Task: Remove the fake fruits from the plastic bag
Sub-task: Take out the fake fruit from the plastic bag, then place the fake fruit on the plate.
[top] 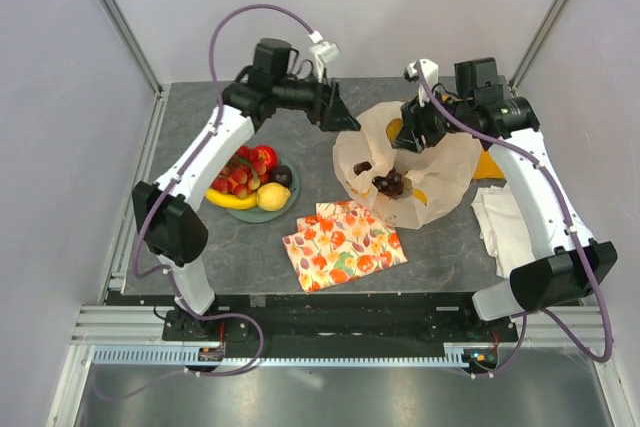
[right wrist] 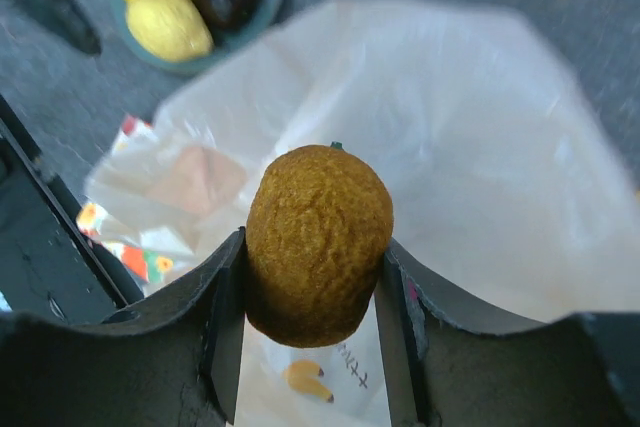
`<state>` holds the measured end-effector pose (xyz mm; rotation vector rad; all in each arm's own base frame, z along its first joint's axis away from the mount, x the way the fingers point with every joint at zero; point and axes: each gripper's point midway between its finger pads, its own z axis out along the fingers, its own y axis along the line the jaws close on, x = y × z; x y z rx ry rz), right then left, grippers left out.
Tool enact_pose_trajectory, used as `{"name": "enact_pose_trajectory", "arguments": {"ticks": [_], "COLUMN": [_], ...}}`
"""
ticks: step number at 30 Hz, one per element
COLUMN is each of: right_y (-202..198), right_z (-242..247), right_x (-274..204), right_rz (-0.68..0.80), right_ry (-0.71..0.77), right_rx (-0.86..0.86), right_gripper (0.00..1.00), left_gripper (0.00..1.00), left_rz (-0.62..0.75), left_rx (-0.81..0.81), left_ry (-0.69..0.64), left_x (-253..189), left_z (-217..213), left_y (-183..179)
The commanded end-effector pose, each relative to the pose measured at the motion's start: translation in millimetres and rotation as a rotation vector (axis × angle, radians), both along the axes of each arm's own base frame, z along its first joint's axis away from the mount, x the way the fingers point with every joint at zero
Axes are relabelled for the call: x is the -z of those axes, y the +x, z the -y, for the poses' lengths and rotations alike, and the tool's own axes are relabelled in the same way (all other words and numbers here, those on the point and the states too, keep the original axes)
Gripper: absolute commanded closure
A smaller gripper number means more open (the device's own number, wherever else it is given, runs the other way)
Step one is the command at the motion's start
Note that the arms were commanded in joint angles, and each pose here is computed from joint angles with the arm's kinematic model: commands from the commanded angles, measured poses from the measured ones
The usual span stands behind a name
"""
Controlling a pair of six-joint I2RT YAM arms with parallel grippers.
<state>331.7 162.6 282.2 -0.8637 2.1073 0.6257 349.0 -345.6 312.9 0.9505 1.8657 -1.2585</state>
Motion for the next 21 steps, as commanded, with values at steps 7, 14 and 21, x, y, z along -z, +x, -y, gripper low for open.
{"name": "enact_pose_trajectory", "arguments": {"ticks": [7,14,21], "right_y": [-3,13,29], "right_z": [-60,-171,-252], "right_x": [-133,-93,-2], "right_rz": [0.209,0.102,-0.115], "right_ry": [0.274,0.272,0.217], "right_rx": [-0.13,-0.236,-0.222], "right_gripper": [0.5,0.52,0.51], "left_gripper": [0.21,0.22,0.22], "left_rz": [0.029,0.163,0.224], "left_rx": [-0.048,-0.176,-0.27], "left_ry": [-0.213,-0.194,-0.18], "left_x": [-99,-122,-132], "left_z": [-98,-136,-166], "left_y": [2,-11,-43]}}
